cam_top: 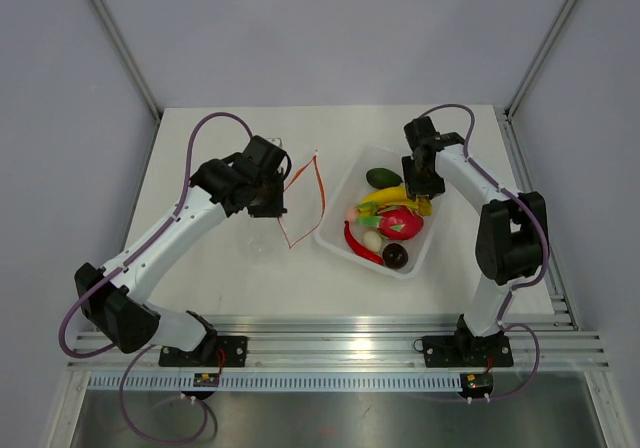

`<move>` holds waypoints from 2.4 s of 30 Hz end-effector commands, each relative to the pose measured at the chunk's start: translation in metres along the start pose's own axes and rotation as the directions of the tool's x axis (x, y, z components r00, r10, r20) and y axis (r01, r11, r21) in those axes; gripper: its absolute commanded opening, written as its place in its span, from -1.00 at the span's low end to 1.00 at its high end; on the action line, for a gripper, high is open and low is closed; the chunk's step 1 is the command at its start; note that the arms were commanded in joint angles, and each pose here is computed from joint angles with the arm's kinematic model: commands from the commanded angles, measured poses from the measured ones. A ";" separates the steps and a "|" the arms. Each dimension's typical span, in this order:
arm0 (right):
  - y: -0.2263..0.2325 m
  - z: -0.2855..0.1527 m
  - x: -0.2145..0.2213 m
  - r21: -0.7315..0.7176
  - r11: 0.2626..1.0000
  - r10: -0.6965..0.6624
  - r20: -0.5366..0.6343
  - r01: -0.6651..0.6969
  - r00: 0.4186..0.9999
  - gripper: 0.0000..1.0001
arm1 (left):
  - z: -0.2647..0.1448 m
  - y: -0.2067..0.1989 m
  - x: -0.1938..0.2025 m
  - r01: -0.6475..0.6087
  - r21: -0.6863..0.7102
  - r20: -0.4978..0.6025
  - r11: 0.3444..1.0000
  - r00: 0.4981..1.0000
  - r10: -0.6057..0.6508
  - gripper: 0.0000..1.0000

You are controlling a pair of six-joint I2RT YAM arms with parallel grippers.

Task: Place the food in the zip-top bag and seal the zipper
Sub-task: Pick up the fake fruit from the bin, then place the fake fruit in the zipper food storage bag.

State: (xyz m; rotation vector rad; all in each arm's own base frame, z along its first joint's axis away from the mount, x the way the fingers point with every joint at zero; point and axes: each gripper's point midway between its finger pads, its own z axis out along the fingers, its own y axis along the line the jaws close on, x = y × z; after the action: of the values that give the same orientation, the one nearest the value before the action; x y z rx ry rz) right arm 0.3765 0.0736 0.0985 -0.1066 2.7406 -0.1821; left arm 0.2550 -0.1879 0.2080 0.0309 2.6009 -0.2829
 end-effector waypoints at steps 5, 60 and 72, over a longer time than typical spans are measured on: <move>0.007 0.011 0.008 -0.035 0.999 0.006 -0.048 -0.008 0.999 -0.97 | -0.009 -0.009 -0.009 -0.006 0.050 0.046 0.999 0.999 0.004 -1.00; 0.003 -0.291 -0.064 0.148 0.988 -0.097 0.843 -0.054 0.529 -1.00 | -0.022 -0.033 -0.020 -0.086 0.112 -0.122 0.990 0.987 0.099 -1.00; 0.072 -0.318 -0.061 0.231 0.968 -0.251 0.916 0.101 0.312 -1.00 | -0.036 -0.056 -0.020 -0.071 0.278 -0.178 0.958 0.976 0.124 -1.00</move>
State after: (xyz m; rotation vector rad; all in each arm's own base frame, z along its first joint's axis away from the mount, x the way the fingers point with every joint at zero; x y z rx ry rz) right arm 0.3035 0.1880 0.3790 -0.4299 1.5811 -0.2279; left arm 0.2530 -0.2234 0.2421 0.2390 2.7486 -0.4842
